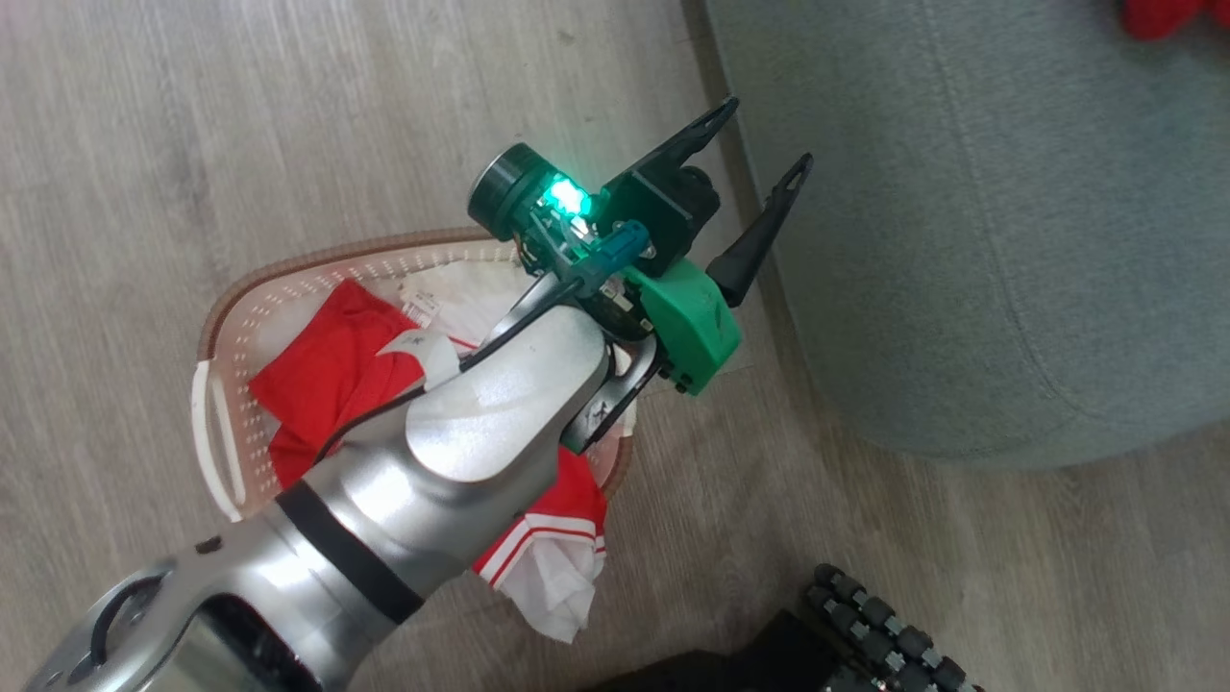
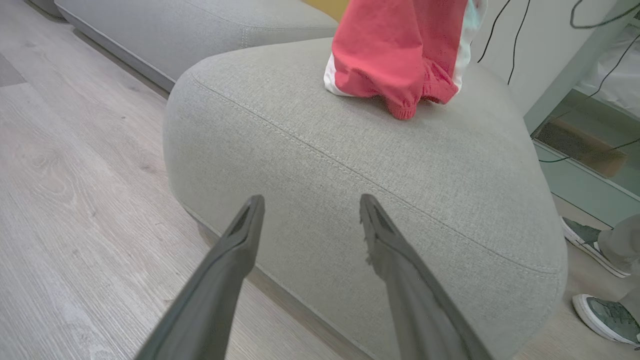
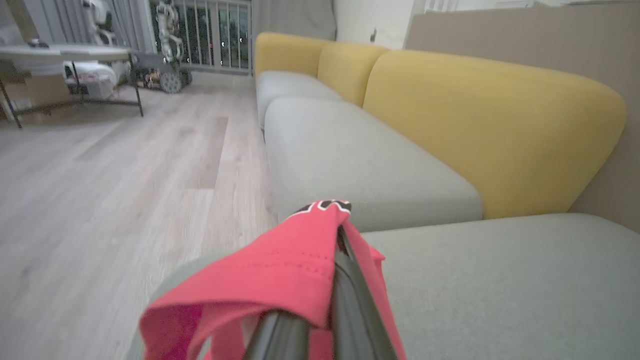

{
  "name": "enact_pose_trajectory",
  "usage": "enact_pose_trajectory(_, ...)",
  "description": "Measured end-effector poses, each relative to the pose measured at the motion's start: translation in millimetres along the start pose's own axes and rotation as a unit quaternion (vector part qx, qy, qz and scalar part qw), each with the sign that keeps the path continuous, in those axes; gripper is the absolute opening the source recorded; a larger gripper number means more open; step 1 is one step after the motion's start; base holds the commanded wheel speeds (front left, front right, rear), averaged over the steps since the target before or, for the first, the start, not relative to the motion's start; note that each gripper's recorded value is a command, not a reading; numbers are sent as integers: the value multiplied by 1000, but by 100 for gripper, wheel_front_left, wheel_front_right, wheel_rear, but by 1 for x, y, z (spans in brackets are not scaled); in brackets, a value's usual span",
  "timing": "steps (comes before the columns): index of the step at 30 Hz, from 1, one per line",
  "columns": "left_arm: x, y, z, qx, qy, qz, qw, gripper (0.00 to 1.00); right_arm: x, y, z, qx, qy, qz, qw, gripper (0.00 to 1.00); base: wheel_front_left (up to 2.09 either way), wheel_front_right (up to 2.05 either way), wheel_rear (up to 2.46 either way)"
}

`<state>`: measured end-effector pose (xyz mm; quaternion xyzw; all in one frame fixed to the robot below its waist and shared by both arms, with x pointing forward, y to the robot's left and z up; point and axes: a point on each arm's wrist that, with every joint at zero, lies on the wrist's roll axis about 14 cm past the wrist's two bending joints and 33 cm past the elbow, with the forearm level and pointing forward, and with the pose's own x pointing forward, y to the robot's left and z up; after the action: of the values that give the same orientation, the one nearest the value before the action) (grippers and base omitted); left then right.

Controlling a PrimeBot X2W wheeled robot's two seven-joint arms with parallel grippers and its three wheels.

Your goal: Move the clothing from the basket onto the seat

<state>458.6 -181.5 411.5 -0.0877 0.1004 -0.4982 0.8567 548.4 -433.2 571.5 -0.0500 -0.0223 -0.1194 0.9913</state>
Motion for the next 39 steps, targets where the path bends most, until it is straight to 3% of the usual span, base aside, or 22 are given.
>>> enact_pose_trajectory(8, -4, 6, -4, -4, 0, 11, 1000, 100, -24, -3, -99, -15, 173, -9, 985, 0, 0, 0, 0)
enact_pose_trajectory(14, -4, 8, -1, -5, -3, 14, 1000, 100, -42, 14, -143, -4, 293, 15, 956, 0, 0, 0, 0)
enact_pose_trajectory(17, -5, 7, 1, -7, -3, 15, 1000, 100, -50, 16, -150, -2, 322, 20, 947, 0, 0, 0, 0)
enact_pose_trajectory(22, -7, 4, 5, -5, -8, 16, 1000, 100, -52, 10, -146, -5, 328, 18, 945, 0, 0, 0, 0)
enact_pose_trajectory(24, -8, 3, 9, -3, -11, 16, 1000, 100, -51, 9, -140, -4, 326, 17, 945, 100, 0, 0, 0)
enact_pose_trajectory(33, -11, -2, 30, 12, -26, 21, 999, 100, -65, 4, -123, 0, 336, 20, 942, 100, 0, 0, 0)
enact_pose_trajectory(39, -23, -12, 54, 19, -44, 37, 998, 100, -70, 6, -70, -16, 267, 51, 962, 100, 0, 0, 0)
